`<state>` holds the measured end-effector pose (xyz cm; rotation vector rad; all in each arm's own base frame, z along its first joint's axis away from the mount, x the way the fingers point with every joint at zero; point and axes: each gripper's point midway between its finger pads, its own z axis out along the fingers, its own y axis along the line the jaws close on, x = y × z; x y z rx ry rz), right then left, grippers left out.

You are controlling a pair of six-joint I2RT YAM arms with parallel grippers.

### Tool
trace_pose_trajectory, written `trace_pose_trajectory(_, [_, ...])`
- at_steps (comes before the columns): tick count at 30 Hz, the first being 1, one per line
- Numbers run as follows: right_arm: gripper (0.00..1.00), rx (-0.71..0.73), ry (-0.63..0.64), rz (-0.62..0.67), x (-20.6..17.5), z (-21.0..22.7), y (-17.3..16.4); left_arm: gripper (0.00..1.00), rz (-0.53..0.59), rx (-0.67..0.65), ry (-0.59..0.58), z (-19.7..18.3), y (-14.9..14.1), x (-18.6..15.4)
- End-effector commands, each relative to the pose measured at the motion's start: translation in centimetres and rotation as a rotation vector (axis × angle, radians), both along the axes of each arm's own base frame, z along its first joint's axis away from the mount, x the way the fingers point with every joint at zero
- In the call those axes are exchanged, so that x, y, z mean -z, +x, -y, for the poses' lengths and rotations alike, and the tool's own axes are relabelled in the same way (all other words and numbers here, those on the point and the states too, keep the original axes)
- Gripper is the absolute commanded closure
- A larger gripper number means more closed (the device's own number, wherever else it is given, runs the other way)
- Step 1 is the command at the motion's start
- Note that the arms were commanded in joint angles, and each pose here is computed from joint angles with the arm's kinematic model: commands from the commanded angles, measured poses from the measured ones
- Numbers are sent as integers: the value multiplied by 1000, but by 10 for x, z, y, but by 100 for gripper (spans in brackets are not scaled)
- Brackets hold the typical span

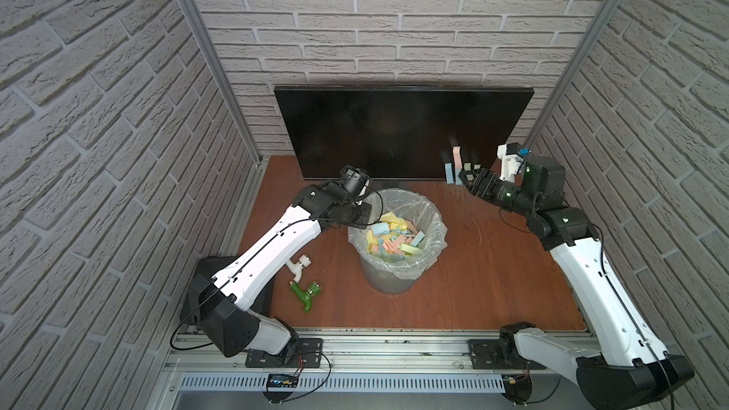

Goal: Remove the sticky note from the monitor
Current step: Tear off the sticky note from the monitor.

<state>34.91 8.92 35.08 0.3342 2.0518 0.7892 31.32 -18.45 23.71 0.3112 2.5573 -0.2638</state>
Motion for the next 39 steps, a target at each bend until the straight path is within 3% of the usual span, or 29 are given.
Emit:
trace_pose_trajectory(1, [37,-34,68,40,-10,-3,16,75,1,10,0,2,-1,2])
trace_pose_trajectory(13, [41,-48,64,42,2,-4,52,75,4,14,-4,3,-1,-2])
trace_pose_trajectory(32, [50,-11,105,39,10,-2,81,75,11,13,-3,2,-1,-5])
trace_pose_trajectory(39, [67,2,118,55,9,-1,83,75,11,16,-6,3,0,-5])
